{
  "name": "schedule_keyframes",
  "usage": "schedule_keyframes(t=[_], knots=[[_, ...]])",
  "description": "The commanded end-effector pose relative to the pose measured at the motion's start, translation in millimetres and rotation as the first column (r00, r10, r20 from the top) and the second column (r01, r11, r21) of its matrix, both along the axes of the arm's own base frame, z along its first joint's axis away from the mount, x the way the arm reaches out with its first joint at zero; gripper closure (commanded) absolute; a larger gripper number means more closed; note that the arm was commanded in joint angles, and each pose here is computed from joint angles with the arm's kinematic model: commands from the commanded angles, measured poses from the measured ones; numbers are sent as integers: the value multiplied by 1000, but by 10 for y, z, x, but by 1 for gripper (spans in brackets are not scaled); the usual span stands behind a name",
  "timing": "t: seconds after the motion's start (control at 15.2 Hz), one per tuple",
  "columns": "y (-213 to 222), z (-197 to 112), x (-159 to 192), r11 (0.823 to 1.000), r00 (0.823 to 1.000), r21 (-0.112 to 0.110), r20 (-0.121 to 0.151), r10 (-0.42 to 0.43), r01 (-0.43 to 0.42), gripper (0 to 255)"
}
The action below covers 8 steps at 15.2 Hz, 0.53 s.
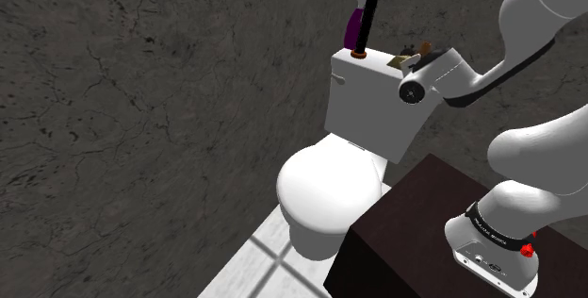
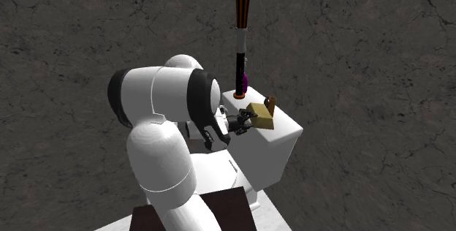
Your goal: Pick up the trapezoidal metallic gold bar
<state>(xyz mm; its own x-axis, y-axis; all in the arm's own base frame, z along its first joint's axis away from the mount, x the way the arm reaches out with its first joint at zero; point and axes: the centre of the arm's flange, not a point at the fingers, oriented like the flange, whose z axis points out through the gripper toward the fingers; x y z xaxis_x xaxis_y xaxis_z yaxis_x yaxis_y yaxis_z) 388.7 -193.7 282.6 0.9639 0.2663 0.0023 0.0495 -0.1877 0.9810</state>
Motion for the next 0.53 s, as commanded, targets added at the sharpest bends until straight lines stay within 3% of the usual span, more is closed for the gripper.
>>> schedule_keyframes(t=[0.0, 0.46], knots=[[-9, 112, 3, 1000, 1000, -1, 1, 0, 0, 255], [-9, 384, 3, 1000, 1000, -1, 1, 0, 0, 255]])
